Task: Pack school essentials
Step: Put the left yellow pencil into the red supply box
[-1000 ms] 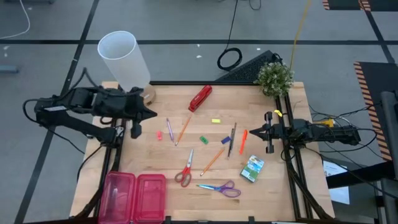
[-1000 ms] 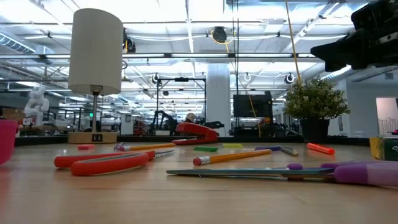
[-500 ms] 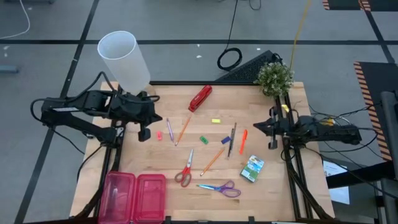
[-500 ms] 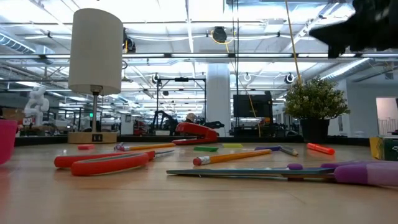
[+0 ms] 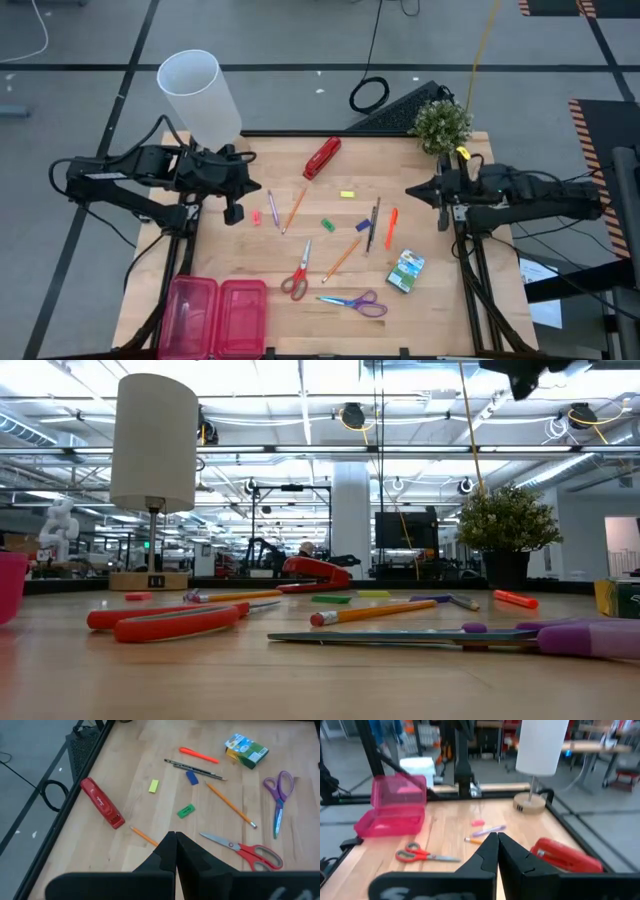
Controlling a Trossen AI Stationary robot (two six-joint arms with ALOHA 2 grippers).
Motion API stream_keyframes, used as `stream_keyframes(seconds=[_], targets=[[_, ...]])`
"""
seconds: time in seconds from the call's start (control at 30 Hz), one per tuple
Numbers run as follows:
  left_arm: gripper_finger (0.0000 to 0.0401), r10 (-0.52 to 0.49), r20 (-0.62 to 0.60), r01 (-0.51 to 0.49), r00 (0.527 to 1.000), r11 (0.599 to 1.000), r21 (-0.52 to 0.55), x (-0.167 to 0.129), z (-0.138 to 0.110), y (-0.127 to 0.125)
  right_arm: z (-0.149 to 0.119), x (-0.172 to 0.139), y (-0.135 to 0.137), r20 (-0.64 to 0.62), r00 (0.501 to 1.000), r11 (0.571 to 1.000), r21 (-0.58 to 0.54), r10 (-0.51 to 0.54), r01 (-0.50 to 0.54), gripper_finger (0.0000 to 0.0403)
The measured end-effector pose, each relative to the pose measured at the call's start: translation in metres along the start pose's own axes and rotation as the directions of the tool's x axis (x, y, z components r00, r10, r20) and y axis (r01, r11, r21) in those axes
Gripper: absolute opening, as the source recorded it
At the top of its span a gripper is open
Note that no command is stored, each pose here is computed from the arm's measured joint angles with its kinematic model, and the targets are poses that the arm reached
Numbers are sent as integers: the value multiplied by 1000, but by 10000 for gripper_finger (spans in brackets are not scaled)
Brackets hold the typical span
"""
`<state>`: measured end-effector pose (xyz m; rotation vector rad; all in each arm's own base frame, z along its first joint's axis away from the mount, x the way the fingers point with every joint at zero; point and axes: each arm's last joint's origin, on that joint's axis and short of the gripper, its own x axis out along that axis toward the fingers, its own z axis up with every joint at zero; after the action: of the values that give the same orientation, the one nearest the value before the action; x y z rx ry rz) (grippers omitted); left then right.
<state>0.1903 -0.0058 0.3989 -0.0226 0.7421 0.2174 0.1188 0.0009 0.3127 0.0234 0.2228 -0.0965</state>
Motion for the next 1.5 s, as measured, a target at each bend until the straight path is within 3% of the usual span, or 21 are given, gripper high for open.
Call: stream_keyframes(seconds=[0.4, 0.57, 0.7, 0.8, 1.03, 1.4, 1.5], targets=[[3, 0, -3, 0, 1000, 999, -34, 1, 0, 0, 47, 20, 5, -325, 946, 997, 60, -18, 39, 0], [3, 9, -27, -11, 1000, 998, -66, 20, -8, -5, 42, 30, 6, -369, 929, 996, 68, -23, 51, 0], [3, 4, 6, -4, 1000, 997, -72, 51, -20, -11, 26, 40, 6, -402, 915, 997, 62, -26, 56, 0], [7, 4, 43, 2, 999, 991, -134, 73, -31, -13, 13, 48, 7, -401, 916, 997, 62, -26, 55, 0], [50, 113, -71, -131, 991, 919, -373, 125, -54, -6, -13, 60, 8, -396, 918, 997, 61, -25, 54, 0], [147, 156, -320, -309, 934, 802, -511, 199, -75, 9, -19, 64, 8, -382, 924, 998, 41, -26, 45, 0], [174, 146, -370, -335, 917, 787, -518, 214, -81, 11, -19, 64, 8, -383, 923, 998, 41, -26, 45, 0]])
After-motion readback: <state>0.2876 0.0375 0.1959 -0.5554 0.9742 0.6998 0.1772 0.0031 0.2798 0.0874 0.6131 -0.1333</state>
